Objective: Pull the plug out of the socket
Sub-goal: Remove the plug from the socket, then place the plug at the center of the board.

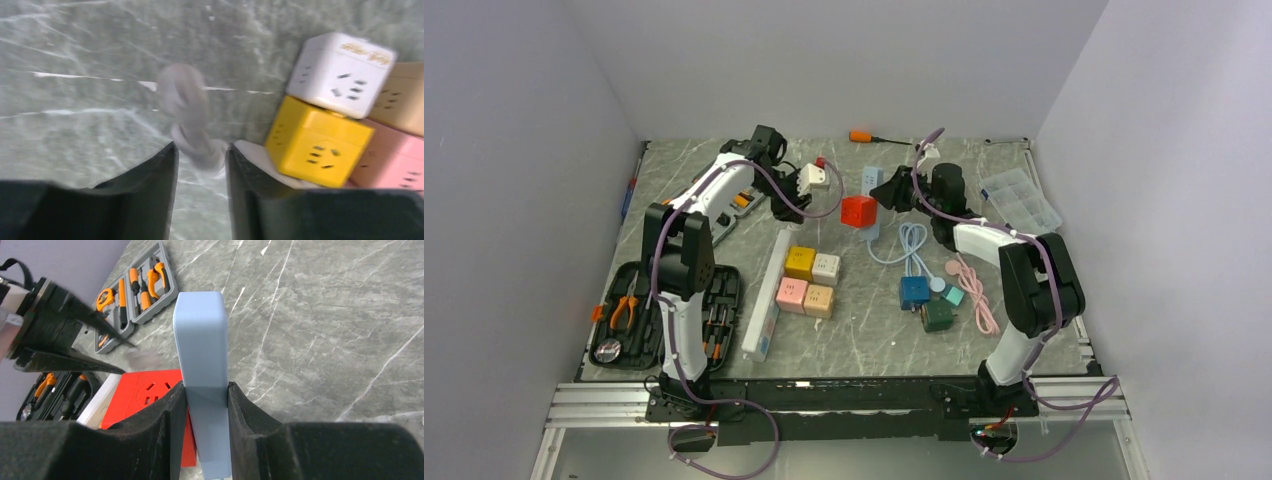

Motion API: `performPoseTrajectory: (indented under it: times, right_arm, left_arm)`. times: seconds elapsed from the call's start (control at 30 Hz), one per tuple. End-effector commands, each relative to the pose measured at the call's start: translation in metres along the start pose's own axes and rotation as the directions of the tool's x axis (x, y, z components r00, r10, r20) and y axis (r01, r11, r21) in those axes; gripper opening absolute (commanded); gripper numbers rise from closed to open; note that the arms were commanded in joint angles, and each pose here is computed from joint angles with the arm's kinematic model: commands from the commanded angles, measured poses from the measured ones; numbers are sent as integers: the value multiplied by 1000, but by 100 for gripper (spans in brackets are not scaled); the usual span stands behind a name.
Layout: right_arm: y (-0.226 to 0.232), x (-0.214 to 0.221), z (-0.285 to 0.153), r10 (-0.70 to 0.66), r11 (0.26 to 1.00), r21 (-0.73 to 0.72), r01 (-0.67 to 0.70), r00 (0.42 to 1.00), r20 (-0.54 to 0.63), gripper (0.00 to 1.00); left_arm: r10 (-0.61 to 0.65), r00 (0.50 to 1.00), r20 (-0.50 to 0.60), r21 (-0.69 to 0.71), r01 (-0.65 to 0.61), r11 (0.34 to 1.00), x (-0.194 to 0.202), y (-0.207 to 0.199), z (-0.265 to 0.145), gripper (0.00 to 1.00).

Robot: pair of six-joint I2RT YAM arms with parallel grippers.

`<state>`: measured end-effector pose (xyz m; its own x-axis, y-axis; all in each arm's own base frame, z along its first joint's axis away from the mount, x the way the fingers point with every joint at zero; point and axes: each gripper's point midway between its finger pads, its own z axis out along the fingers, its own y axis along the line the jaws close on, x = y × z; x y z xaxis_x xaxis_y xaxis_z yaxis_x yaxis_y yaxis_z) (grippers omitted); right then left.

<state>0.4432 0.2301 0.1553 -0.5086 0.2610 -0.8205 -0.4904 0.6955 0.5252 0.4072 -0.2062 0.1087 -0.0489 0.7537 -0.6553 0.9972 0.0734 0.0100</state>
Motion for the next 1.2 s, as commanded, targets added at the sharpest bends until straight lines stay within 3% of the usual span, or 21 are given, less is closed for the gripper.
performPoseTrajectory:
  times: [0.0, 0.03, 0.07, 0.23, 0.37, 0.53, 0.6, 0.83, 1.0, 1.17]
  right_arm:
    - [26, -30, -14, -15, 998, -54, 20, 997, 77, 0]
    - [25, -30, -14, -13, 999, -48, 17, 997, 75, 0]
    - [26, -31, -15, -11, 999, -47, 15, 997, 75, 0]
    - [32, -38, -21, -7, 999, -38, 10, 997, 83, 0]
    - [43, -50, -27, 2, 999, -46, 2, 995, 98, 0]
    - [63, -64, -31, 36, 996, -83, -27, 994, 105, 0]
    - [72, -67, -32, 47, 995, -94, -37, 994, 103, 0]
    - [93, -77, -31, 78, 986, -151, -67, 994, 73, 0]
    - [101, -77, -37, 105, 976, -201, -89, 992, 71, 0]
    - [109, -80, -45, 132, 946, -307, -107, 989, 62, 0]
  left_arm:
    - [-5, 1000, -2, -176, 4, 984, -15, 39, -13, 71]
    - [-10, 1000, -1, -174, 10, 985, -16, 37, -14, 94]
    - [-9, 1000, 2, -175, 9, 985, -18, 36, -17, 99]
    - [52, 995, 90, -174, -36, 984, -53, 17, -47, 99]
    - [231, 953, 199, -224, -185, 957, -100, -15, -77, 99]
    - [390, 911, 137, -237, -352, 905, -124, -52, -76, 99]
    - [500, 862, 77, -283, -462, 840, -131, -58, -79, 99]
    - [688, 726, 0, -418, -625, 660, -162, -74, -79, 99]
    - [625, 779, 43, -448, -544, 709, -168, -74, -81, 99]
    - [627, 778, 50, -467, -536, 703, -171, -78, -84, 99]
